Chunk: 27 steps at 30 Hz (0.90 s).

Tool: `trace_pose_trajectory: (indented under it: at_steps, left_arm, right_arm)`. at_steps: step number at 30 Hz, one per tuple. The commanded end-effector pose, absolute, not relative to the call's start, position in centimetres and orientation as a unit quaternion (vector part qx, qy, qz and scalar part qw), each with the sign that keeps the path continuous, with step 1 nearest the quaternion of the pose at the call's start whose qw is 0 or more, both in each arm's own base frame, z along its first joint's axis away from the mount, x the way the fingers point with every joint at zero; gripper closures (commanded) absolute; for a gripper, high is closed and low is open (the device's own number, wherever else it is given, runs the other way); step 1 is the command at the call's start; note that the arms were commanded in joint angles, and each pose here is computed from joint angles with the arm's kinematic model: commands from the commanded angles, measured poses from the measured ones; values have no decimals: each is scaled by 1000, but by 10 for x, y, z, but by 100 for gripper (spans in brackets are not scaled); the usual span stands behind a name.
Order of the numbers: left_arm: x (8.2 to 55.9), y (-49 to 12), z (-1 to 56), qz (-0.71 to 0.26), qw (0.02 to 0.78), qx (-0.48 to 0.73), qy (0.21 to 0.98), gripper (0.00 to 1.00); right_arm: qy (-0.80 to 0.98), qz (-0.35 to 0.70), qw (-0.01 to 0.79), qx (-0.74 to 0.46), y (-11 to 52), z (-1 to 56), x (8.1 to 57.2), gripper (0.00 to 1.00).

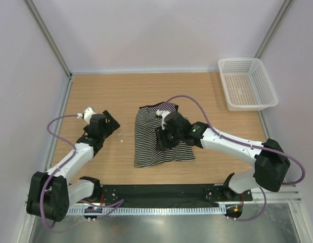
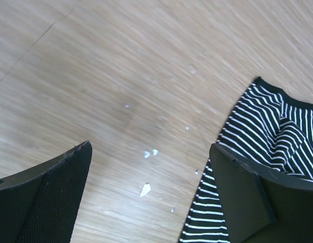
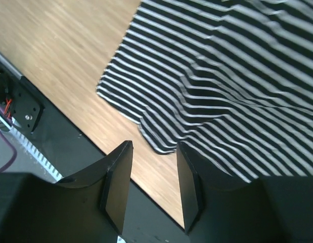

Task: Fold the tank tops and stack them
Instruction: Flatten the tank top out

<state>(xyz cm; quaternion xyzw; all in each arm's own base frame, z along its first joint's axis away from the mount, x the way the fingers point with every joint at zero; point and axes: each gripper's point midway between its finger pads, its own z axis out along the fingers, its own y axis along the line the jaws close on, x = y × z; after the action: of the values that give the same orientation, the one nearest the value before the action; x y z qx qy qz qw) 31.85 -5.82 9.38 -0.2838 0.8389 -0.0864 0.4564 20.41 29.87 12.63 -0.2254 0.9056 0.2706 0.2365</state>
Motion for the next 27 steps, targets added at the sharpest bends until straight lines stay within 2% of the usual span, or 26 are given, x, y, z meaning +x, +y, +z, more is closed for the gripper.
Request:
trace_pose_trajectory:
  at_steps: [1, 2, 8, 12, 17, 27]
  left_arm:
    - [310, -56, 87, -150, 420, -334, 830, 1]
    - [310, -52, 86, -153, 419, -343, 826, 0]
    - [303, -36, 87, -153, 429, -372, 809, 0]
    - [301, -33, 91, -152, 435, -374, 805, 1]
    - [298, -29, 91, -148, 440, -382, 799, 0]
    - [297, -27, 91, -149, 443, -388, 794, 0]
  right_arm:
    - [890, 292, 279, -209, 339, 134, 197, 54]
    - [885, 292, 279, -234, 358, 135, 179, 54]
    - [906, 160, 294, -260, 391, 99, 170, 45]
    - [907, 124, 287, -283, 410, 81, 156, 42]
    - [907, 110, 282, -293, 425, 65, 154, 43]
    - [910, 74, 267, -307, 431, 28, 155, 52]
